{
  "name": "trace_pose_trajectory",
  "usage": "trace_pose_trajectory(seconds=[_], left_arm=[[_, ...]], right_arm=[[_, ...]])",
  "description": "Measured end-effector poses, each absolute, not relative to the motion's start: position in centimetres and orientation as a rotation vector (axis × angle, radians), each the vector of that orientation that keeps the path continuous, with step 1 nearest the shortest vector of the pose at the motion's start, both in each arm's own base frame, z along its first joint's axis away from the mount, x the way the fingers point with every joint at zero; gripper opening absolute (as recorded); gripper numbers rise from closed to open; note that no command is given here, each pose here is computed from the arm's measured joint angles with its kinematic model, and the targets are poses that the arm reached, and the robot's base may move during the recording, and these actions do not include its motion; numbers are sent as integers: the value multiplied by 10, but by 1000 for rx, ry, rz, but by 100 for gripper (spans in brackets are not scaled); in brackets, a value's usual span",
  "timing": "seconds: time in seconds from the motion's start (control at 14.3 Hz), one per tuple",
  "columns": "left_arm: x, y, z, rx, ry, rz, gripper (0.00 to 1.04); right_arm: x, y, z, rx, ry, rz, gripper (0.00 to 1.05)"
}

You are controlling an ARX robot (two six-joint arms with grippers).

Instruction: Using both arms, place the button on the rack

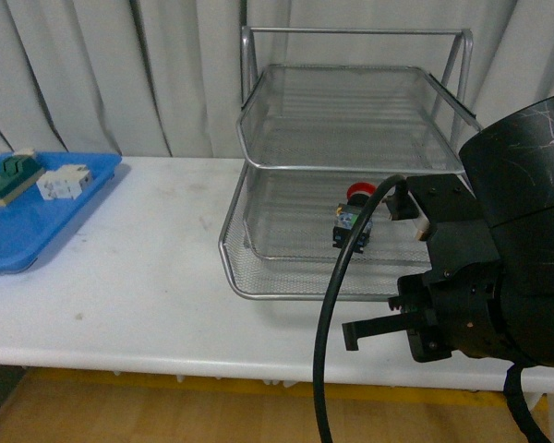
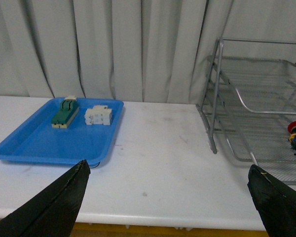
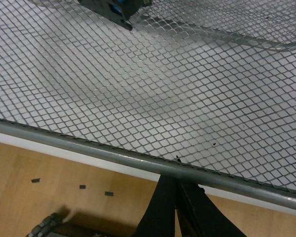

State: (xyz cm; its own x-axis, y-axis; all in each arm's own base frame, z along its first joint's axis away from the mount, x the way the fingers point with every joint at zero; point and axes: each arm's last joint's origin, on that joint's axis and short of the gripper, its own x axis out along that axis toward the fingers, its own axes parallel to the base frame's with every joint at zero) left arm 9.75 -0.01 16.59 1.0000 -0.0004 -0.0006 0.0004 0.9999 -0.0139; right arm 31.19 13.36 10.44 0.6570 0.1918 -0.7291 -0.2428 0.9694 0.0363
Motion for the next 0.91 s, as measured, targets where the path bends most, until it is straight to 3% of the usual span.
trace_pose_trajectory(seconds=[0.28,0.91], left_arm=[[98,0,166,-14,0,-1,98],[98,0,166,-14,0,-1,98]], right_arm=[[349,125,112,-88,786,209,2],[367,122,103,-99,809,199,2]])
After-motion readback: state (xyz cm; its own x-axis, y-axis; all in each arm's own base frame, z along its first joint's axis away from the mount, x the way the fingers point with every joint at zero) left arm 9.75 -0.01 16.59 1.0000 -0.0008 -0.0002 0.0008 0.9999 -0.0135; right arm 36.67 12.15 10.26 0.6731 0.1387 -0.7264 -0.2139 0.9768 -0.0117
